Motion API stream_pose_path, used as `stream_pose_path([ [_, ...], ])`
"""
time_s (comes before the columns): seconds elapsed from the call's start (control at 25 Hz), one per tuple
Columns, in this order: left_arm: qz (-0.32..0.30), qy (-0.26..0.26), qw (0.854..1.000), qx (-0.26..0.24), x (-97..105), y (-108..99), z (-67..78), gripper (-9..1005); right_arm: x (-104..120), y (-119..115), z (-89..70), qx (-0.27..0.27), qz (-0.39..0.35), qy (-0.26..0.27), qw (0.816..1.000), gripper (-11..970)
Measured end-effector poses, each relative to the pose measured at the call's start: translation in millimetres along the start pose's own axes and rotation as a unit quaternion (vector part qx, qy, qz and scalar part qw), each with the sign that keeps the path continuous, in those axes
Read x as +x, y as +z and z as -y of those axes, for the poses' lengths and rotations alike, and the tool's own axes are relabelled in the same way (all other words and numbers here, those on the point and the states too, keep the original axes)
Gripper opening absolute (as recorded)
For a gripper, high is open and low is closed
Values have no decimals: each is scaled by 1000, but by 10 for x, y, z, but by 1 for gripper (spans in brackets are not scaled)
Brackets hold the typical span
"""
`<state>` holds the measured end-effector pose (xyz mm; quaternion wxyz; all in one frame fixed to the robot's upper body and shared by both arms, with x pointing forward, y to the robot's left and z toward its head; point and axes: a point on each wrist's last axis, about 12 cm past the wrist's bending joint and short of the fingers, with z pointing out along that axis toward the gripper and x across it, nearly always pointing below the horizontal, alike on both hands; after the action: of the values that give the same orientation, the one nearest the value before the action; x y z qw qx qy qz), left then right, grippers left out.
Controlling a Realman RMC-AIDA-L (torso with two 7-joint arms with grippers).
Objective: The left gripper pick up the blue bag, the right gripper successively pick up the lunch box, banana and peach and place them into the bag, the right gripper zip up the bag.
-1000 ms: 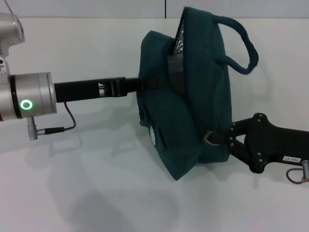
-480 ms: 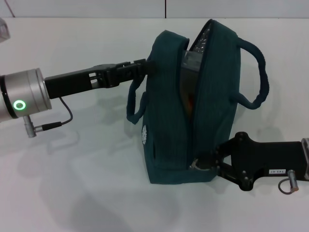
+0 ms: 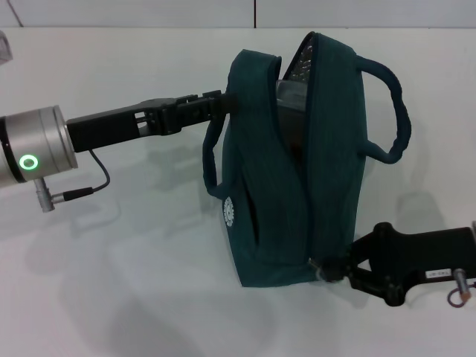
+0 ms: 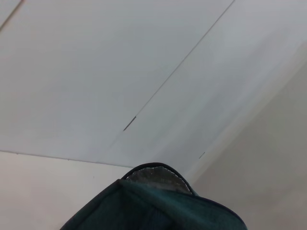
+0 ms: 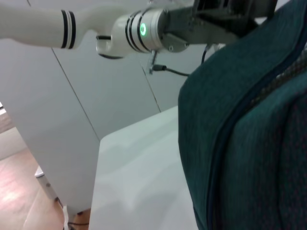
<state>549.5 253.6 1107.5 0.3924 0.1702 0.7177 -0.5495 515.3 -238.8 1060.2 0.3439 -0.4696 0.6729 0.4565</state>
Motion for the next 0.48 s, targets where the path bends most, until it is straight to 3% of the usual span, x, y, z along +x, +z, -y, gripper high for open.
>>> stream_pose_path([
  [0.28,0,-6,1000,-1,30,-10,-7,566,-94,-133,-41,-12,46,-11,999,15],
  [0.48,2,0,1000,-3,66,-47,-10,564,-159,-219,-87,-2,112,-49,992,15],
])
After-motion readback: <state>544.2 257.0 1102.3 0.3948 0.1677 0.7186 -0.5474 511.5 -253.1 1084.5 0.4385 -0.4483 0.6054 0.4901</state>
